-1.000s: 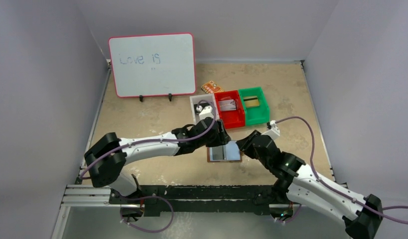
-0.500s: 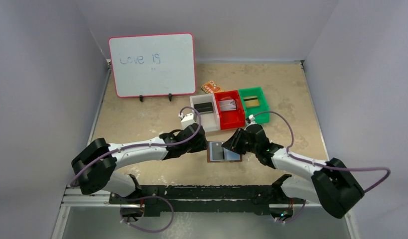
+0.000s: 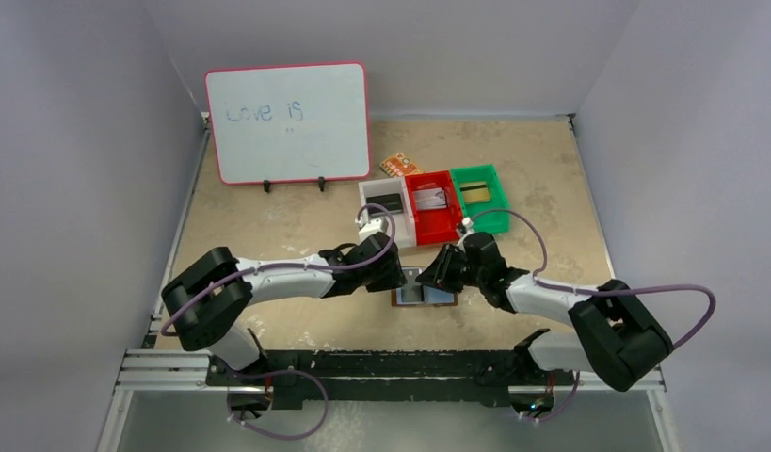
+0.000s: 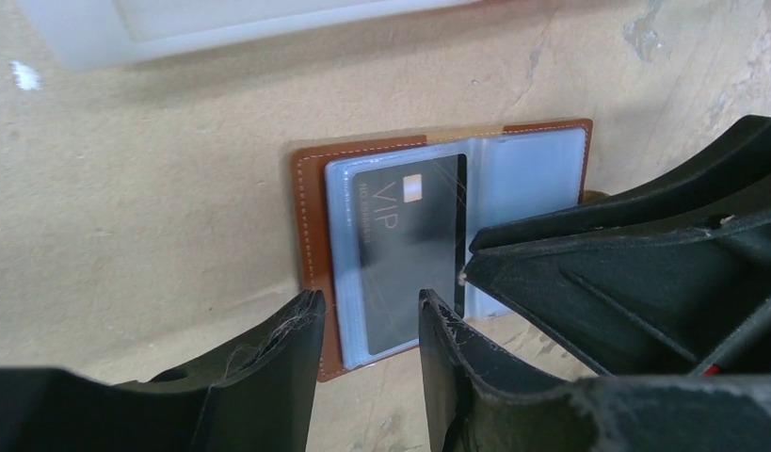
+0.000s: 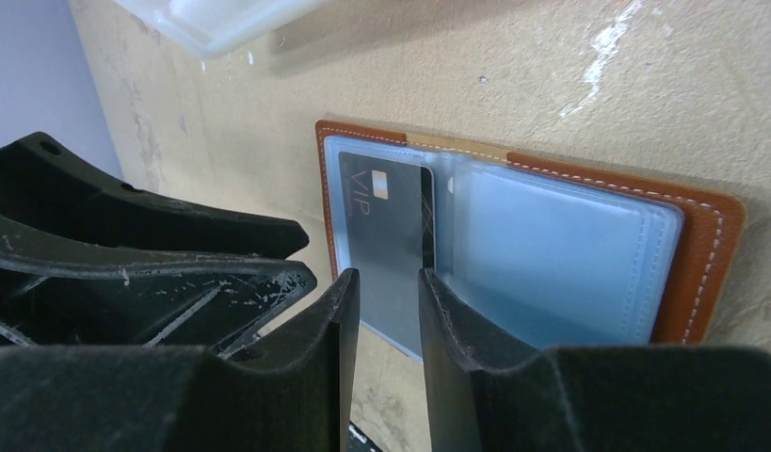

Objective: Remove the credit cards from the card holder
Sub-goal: Remove the credit card from the card holder.

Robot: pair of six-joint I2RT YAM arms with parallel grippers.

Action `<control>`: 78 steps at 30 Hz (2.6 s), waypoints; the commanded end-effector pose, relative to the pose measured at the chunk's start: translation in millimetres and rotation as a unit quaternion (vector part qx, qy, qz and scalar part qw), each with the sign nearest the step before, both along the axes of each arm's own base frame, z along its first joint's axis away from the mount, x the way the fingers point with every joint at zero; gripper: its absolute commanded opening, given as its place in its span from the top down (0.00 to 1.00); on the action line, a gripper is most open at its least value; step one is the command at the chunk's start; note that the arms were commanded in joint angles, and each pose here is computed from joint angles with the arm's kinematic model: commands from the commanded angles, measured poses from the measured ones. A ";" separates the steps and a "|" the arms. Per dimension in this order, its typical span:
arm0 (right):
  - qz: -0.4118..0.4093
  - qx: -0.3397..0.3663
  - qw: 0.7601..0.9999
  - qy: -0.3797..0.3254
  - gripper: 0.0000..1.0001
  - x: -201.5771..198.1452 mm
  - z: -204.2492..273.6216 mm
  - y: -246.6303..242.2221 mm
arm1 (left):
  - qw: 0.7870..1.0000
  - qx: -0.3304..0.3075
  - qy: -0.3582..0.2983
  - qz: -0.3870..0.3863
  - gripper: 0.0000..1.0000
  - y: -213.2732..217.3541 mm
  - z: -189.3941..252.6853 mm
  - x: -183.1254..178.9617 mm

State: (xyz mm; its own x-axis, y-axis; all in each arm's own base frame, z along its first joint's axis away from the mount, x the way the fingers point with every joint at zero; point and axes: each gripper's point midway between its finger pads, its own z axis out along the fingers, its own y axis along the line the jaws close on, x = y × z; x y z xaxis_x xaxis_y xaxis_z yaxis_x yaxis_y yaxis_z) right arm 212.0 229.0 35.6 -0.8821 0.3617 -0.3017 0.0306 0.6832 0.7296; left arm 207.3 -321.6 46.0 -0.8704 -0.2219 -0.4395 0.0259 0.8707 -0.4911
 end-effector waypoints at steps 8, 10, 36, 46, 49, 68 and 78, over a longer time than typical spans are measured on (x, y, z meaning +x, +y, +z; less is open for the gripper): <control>-0.010 -0.026 1.000 -0.002 0.70 5.4 -11.9 -7.6 | 0.999 -0.021 -0.003 -0.040 0.61 -28.7 4.4 7.8; 0.001 -0.020 1.000 0.003 0.71 3.2 -14.7 -4.1 | 0.999 -0.003 0.003 -0.037 0.63 -23.9 -5.3 6.9; -0.018 0.035 0.999 -0.001 0.89 -4.2 -6.5 -10.0 | 0.984 0.174 0.034 -0.006 0.92 31.8 -70.4 -8.1; -0.033 0.027 0.999 0.010 0.95 -12.9 -11.2 -23.3 | 0.980 0.196 0.035 -0.001 0.95 38.8 -78.1 -9.4; -0.037 0.024 0.999 0.012 0.94 -17.1 -12.2 -27.5 | 0.979 0.201 0.036 0.000 0.96 39.9 -80.5 -9.4; -0.076 0.046 0.996 0.031 0.89 -21.1 -16.2 -33.5 | 0.989 0.150 0.010 -0.011 0.87 13.4 -50.6 -6.2; -0.012 0.026 0.999 0.014 0.91 1.8 -23.5 -13.2 | 0.991 0.120 -0.041 0.044 0.80 24.6 1.3 6.1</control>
